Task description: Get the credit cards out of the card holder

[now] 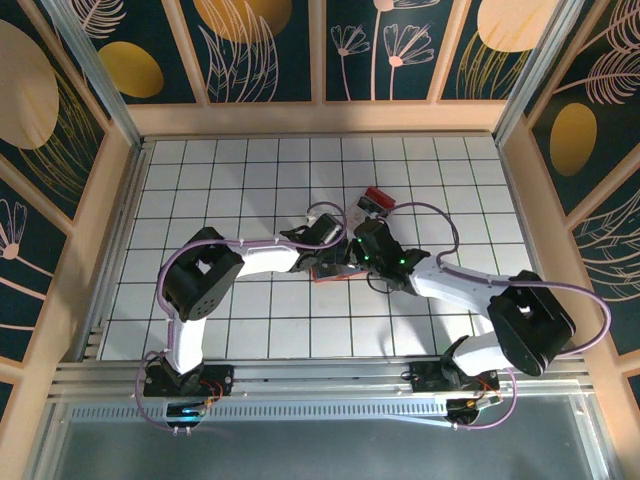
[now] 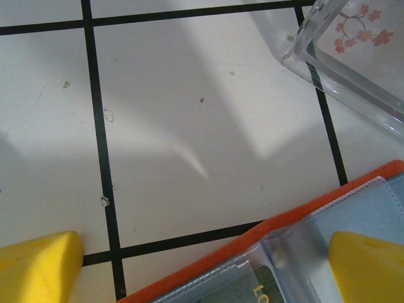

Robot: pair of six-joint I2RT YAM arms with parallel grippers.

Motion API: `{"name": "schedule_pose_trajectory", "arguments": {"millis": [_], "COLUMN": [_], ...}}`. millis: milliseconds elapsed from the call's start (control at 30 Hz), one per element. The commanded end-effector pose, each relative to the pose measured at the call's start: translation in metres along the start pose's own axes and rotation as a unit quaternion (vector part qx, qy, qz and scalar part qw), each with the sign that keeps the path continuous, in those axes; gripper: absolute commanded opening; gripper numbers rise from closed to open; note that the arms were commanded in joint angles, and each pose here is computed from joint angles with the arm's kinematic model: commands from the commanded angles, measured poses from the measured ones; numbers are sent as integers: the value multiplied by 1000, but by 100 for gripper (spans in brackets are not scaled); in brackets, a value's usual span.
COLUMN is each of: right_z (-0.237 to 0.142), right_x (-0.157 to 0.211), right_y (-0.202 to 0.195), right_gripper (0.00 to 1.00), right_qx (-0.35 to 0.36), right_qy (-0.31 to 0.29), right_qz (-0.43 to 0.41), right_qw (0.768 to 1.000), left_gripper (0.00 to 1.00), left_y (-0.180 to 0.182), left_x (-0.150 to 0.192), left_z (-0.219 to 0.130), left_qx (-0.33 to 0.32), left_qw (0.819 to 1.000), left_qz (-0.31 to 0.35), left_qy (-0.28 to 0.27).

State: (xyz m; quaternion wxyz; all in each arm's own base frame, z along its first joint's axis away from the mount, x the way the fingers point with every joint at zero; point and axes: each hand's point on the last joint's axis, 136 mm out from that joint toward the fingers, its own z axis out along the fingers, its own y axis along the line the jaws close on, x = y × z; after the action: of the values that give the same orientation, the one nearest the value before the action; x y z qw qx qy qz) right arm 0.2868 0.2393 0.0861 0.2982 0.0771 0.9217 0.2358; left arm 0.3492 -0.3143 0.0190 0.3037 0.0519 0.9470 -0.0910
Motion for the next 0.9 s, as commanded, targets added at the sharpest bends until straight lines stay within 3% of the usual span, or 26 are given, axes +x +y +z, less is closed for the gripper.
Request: {"name": "schedule_pose_trajectory", "arguments": {"millis": [0,567,867], "right_z": [12,43,35], "right_x": [11,44,39], "right_y": [-15,-63,-53], "right_gripper": [0,0,0], "right_qx": [14,83,66], "right_qy": [19,73,71], "right_qz": [20,58,66], "right_qw": [1000,992,993], "left_gripper": [99,99,99], "left_y": [2,17,72], "left_x": [8,-17,32], "left_z": [2,-39,-49], "left_qx": [0,-11,-70], "left_qw": [1000,999,996], "left_qz": [-3,-28,-54], "left_qy": [22,-24,26]}}
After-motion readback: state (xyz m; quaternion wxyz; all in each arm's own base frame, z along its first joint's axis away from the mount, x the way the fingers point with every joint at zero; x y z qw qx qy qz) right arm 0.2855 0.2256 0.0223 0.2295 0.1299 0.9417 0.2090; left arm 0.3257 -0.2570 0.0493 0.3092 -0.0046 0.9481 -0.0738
